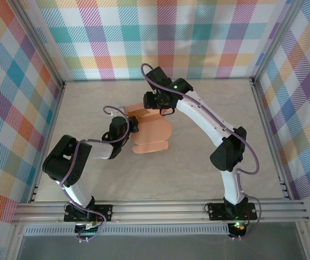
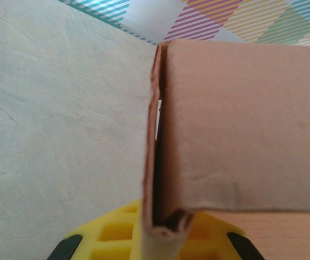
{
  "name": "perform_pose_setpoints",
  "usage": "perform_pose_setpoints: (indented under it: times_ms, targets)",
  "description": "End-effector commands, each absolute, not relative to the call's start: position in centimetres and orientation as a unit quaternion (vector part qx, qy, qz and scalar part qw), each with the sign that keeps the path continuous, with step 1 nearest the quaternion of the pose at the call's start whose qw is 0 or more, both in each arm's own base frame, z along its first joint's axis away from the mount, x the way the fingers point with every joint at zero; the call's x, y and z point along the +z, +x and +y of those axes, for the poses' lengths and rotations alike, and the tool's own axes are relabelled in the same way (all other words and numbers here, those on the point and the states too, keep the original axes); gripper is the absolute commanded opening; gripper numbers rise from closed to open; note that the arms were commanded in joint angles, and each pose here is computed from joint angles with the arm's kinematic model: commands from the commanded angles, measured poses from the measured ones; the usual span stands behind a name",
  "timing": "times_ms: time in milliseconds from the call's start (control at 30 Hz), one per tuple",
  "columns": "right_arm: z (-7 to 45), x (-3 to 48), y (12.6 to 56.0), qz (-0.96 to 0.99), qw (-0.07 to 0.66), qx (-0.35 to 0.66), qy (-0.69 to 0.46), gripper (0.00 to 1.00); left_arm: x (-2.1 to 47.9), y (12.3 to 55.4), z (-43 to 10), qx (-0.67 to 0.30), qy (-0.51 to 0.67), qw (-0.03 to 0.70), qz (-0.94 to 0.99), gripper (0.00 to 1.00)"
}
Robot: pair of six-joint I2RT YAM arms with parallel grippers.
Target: Fold the paper box
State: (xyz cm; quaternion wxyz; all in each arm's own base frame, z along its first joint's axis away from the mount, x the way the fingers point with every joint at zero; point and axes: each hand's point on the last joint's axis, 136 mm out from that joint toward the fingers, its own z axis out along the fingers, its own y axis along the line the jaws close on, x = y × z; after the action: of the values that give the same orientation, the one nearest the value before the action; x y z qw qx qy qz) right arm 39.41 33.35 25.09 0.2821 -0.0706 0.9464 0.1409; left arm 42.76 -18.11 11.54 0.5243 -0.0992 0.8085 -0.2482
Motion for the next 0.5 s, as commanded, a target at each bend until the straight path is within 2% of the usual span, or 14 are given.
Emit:
perform_pose_setpoints:
  times_ms: [0, 233, 333, 467]
  targets:
    - [33.71, 24.82, 39.62, 0.949, 0.267, 0.159, -0.054, 0.43, 13.42, 42.97, -18.87, -0.269, -0.088, 0.543, 0.791, 0.00]
    - [33.84, 23.97, 39.75, 0.953, 0.248, 0.170, -0.040, 0.34, 14.03, 42.72, -19.02, -0.275, -0.081, 0.549, 0.785, 0.00]
    - [33.91, 23.98, 39.68, 0.953, 0.245, 0.174, -0.034, 0.24, 13.87, 42.72, -19.08, -0.275, -0.081, 0.547, 0.787, 0.00]
    - [33.97, 24.28, 39.58, 0.952, 0.244, 0.182, -0.031, 0.20, 13.60, 42.75, -19.15, -0.275, -0.080, 0.544, 0.789, 0.00]
